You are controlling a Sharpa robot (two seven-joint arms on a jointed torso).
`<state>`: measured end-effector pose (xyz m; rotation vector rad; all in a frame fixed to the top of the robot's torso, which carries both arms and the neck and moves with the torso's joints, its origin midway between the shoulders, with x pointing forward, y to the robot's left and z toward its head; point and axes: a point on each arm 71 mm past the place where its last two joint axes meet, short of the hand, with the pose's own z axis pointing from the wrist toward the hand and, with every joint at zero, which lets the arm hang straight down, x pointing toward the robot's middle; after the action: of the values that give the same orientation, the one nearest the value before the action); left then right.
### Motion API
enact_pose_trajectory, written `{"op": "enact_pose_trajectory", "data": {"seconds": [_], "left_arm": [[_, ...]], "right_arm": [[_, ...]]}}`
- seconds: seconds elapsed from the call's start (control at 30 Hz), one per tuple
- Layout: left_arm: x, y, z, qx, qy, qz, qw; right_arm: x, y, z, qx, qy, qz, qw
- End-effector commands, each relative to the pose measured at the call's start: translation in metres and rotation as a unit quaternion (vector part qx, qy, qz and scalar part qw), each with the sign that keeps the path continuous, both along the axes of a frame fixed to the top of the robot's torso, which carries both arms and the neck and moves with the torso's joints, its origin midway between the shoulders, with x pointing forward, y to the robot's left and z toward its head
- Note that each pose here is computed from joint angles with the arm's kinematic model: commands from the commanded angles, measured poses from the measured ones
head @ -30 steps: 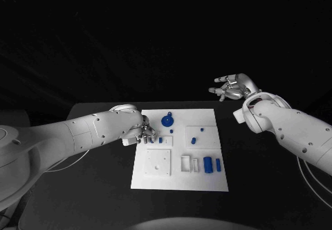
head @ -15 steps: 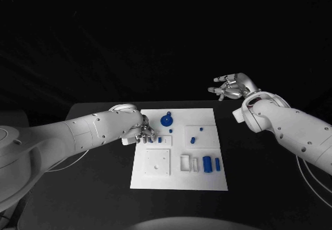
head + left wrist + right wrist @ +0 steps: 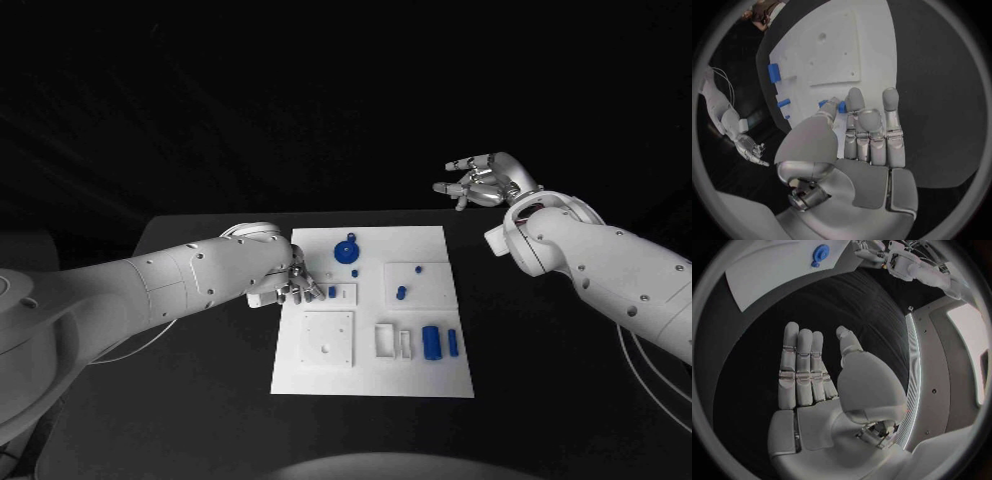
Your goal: Assemble the parts on the task board
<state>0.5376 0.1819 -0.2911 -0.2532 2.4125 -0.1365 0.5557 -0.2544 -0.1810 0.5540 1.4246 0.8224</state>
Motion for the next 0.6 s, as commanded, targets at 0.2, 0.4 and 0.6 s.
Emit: {"op": "enact_pose_trajectory", "data": {"seconds": [0.2, 0.4, 0.6], "left_arm": [[-0.0023, 0.0089, -0.0015, 0.011, 0.001, -0.003, 1.0], [-0.0038, 0.0123, 0.0004, -0.004, 0.002, -0.003, 1.0], [-0.0081, 0.0124, 0.0027, -0.032, 0.014, -0.003, 0.999]], "right_arm": [[-0.0002, -0.0009, -0.0005, 0.001, 0.001, 0.003, 1.0], [-0.0003, -0.0016, -0.0011, 0.0, 0.001, 0.003, 1.0], [-0.0005, -0.0025, -0.0017, 0.0, 0.002, 0.002, 1.0]]}}
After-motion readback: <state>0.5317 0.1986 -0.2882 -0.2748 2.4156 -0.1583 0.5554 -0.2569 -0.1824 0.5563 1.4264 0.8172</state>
